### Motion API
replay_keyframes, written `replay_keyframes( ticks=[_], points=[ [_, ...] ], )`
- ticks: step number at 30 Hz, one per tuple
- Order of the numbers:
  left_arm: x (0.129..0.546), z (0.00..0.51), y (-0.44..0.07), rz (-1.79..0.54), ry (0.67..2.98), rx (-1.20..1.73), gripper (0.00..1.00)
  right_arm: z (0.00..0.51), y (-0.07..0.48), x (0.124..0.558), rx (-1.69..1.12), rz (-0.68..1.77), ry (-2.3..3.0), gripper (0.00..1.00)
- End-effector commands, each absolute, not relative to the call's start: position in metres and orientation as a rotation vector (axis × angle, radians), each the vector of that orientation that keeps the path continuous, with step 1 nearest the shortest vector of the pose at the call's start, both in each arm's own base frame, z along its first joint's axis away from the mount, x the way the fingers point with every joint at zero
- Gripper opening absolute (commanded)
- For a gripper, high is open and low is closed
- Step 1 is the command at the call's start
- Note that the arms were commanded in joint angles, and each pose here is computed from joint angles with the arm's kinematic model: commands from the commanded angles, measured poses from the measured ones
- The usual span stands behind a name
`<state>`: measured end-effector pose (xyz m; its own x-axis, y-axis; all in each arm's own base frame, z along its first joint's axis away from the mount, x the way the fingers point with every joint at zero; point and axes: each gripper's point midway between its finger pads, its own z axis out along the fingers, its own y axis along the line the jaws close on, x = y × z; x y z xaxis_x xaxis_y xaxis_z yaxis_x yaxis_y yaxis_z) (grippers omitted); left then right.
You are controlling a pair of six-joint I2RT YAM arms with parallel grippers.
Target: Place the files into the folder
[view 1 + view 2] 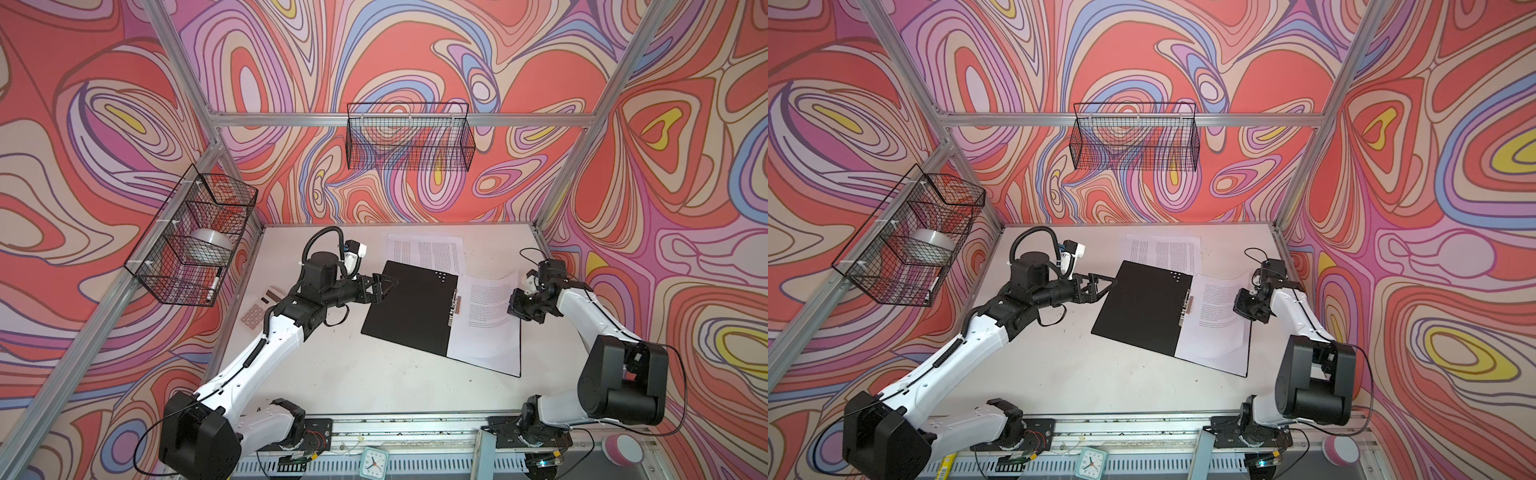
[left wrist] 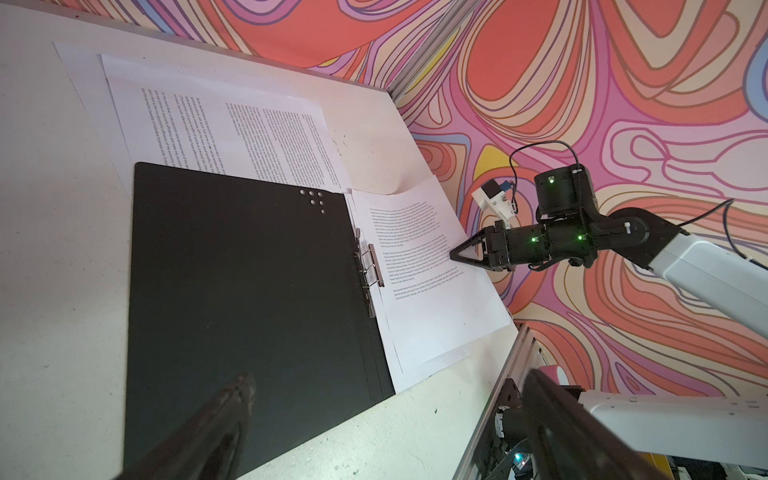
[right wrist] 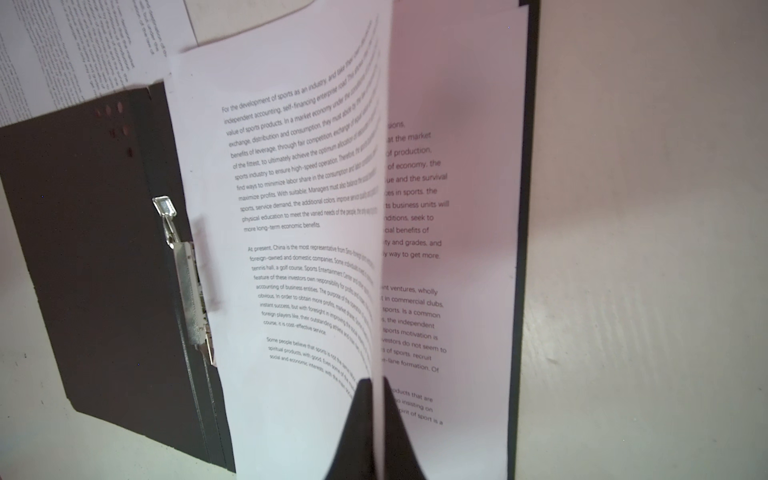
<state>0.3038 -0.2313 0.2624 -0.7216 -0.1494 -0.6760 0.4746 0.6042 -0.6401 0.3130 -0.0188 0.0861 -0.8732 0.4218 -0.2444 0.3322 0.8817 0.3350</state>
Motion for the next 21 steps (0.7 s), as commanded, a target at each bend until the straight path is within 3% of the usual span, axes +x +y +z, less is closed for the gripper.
replay_keyframes(
  ticks=[1,21],
  points=[
    [0.3025,0.2713,-0.2309,-1.104,2.075,0.283,1.00,0.0772,-0.0165,0.3097,0.554,0.435,2.767,0.00],
    [0.3015,0.2736,-0.2306,-1.105,2.068,0.287,1.00,0.0698,-0.0076,0.3001,0.633,0.509,2.794,0.00]
  ],
)
